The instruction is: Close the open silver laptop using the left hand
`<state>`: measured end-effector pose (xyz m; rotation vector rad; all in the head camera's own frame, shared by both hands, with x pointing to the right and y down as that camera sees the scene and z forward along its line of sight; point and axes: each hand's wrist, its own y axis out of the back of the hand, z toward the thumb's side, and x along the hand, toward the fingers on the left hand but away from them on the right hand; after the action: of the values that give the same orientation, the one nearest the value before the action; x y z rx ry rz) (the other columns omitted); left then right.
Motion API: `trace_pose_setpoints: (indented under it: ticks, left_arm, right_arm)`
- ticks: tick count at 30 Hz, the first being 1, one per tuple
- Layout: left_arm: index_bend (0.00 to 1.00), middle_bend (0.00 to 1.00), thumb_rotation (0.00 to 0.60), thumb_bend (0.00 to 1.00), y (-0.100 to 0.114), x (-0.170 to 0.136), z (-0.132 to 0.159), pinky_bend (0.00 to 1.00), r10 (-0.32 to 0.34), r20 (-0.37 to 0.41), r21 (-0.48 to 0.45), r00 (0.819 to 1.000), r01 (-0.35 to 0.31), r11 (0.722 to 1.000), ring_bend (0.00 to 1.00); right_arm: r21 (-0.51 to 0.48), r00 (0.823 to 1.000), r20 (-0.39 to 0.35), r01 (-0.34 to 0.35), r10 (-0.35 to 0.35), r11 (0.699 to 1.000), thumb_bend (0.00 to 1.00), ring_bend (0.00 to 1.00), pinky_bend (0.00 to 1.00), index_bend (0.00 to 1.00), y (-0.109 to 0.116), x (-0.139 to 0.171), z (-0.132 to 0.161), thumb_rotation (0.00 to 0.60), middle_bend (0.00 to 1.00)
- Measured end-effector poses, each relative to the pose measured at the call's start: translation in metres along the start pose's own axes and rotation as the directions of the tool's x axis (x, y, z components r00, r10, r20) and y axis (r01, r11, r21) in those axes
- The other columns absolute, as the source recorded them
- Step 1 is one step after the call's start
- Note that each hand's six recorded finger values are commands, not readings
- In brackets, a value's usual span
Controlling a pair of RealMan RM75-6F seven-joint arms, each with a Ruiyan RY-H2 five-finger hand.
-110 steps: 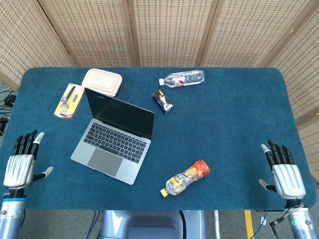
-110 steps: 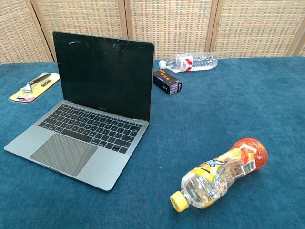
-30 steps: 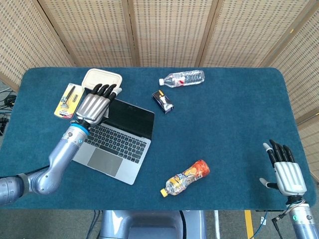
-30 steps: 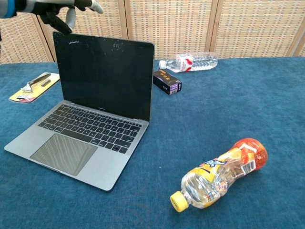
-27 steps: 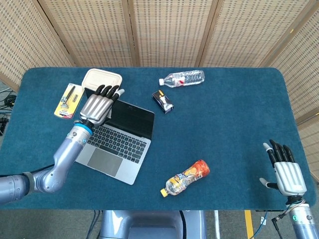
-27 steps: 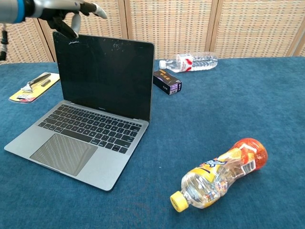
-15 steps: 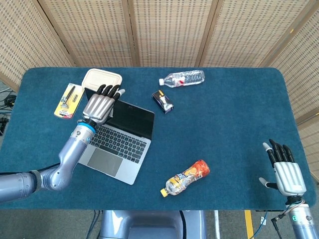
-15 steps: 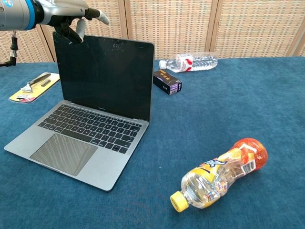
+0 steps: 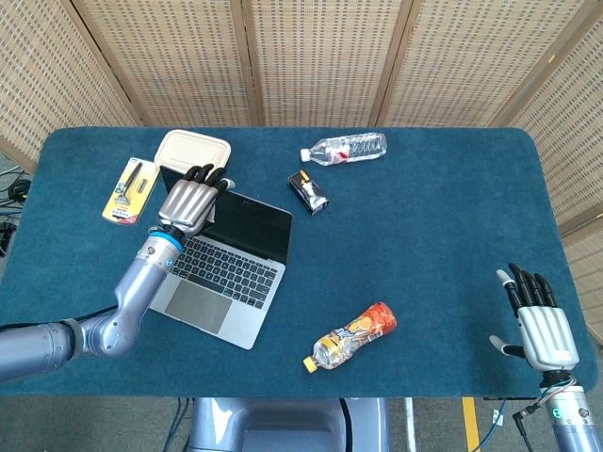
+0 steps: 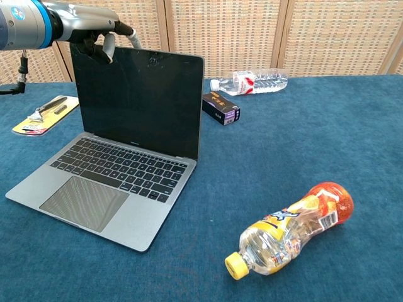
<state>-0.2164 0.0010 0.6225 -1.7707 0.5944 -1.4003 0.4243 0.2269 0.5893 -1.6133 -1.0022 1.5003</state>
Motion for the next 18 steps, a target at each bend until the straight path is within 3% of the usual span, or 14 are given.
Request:
trace_pose_setpoints:
  ticks: [18]
  left_arm:
    - [0.31, 0.2, 0.6, 1.0, 0.0045, -0.0069, -0.0047, 0.13, 0.011, 0.008, 0.008, 1.0, -0.011, 1.0, 0.11]
  right_arm:
    - [0.002, 1.0, 0.002, -0.004, 0.004, 1.0, 0.05, 0.0, 0.0, 0.0, -0.0007, 0.0001, 0.0003, 0.6, 0.0]
